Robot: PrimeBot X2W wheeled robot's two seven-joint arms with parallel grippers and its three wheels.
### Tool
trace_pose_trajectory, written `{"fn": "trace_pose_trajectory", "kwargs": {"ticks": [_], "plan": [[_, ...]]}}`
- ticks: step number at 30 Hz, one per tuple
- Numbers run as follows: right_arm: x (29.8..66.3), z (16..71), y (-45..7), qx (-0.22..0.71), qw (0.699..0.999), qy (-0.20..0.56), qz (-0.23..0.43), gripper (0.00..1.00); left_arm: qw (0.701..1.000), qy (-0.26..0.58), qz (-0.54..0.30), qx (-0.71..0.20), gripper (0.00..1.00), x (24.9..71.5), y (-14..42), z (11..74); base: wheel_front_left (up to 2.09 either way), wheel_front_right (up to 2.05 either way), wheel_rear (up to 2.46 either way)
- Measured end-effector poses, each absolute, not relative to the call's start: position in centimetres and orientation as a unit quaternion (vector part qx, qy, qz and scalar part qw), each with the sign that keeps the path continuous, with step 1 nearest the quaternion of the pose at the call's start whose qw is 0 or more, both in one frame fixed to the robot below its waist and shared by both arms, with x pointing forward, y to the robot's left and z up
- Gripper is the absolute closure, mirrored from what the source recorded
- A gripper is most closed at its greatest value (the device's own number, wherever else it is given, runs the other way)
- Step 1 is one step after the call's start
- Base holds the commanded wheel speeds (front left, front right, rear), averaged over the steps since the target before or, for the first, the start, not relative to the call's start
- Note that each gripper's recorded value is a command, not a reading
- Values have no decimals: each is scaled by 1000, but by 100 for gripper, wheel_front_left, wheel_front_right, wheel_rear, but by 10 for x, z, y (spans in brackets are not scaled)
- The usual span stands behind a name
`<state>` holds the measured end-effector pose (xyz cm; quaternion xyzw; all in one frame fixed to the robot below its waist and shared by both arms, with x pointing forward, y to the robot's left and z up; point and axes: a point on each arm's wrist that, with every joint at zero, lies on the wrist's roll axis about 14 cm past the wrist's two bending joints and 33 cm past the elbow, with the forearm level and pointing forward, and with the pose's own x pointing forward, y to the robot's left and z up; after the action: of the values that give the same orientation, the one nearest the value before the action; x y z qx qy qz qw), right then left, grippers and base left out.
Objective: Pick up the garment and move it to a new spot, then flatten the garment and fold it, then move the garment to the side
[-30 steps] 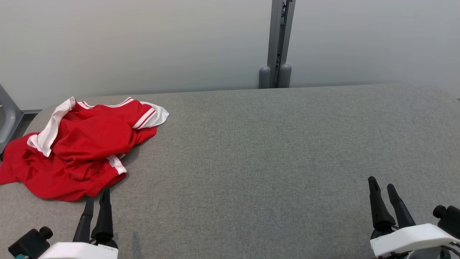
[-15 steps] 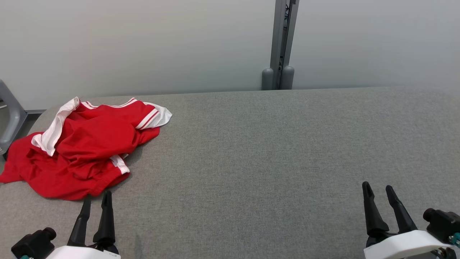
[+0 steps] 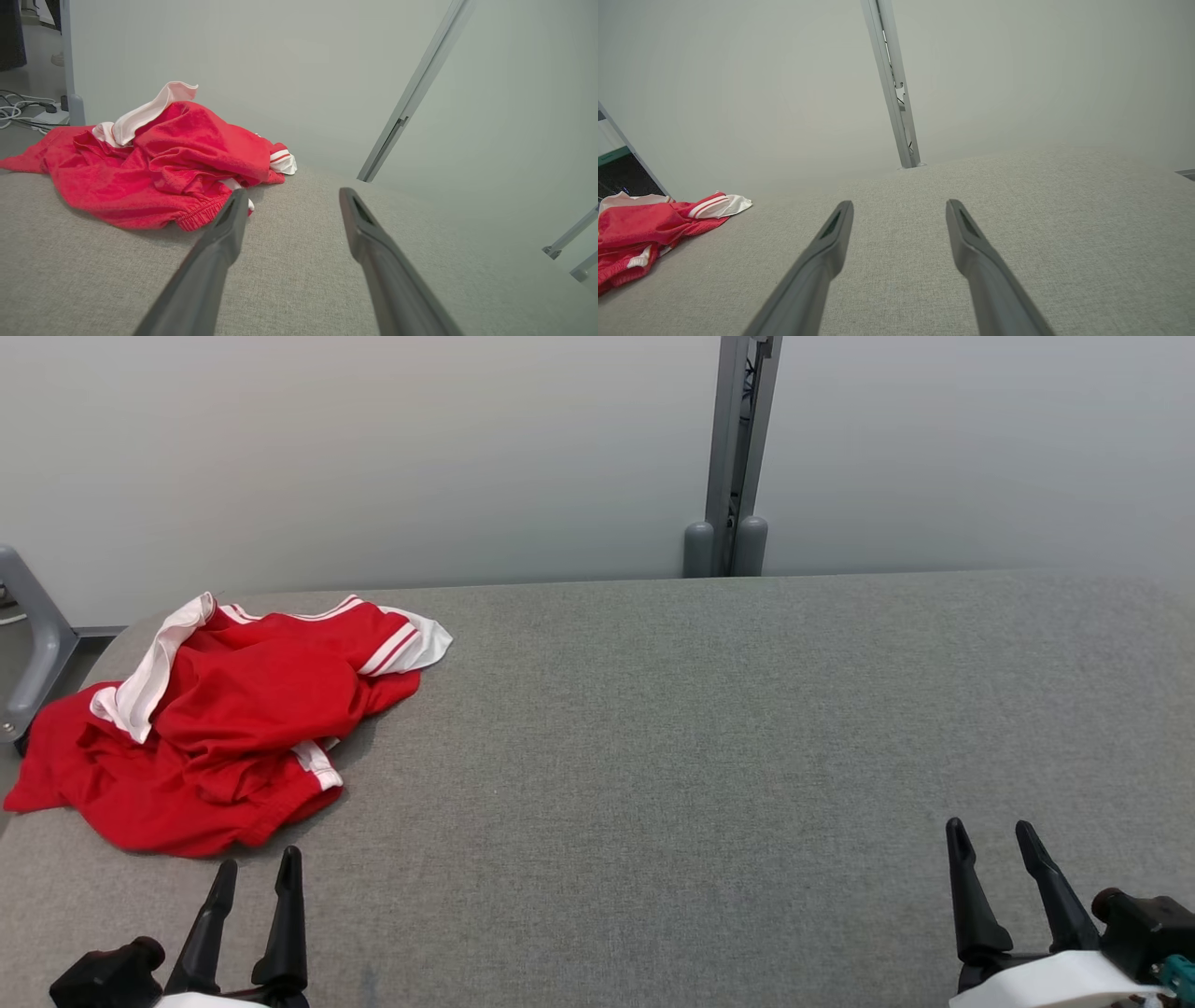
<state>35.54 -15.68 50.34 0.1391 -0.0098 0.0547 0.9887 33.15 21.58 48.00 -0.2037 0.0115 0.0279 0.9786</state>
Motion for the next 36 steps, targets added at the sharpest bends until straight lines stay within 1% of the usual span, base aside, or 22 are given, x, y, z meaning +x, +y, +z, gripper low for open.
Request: {"fn": "trace_pose_trajectory", "kwargs": {"ticks": [11, 18, 36], "plan": [[354, 504, -156, 79, 995, -16, 64, 0, 988, 3, 25, -151, 0, 328, 218, 484, 0, 0, 0], [354, 504, -162, 49, 997, -22, 58, 0, 993, 1, 24, -118, 0, 327, 221, 484, 0, 0, 0], [351, 508, -175, 0, 998, -37, 43, 0, 998, 9, 16, -60, 0, 326, 221, 477, 0, 0, 0]]}}
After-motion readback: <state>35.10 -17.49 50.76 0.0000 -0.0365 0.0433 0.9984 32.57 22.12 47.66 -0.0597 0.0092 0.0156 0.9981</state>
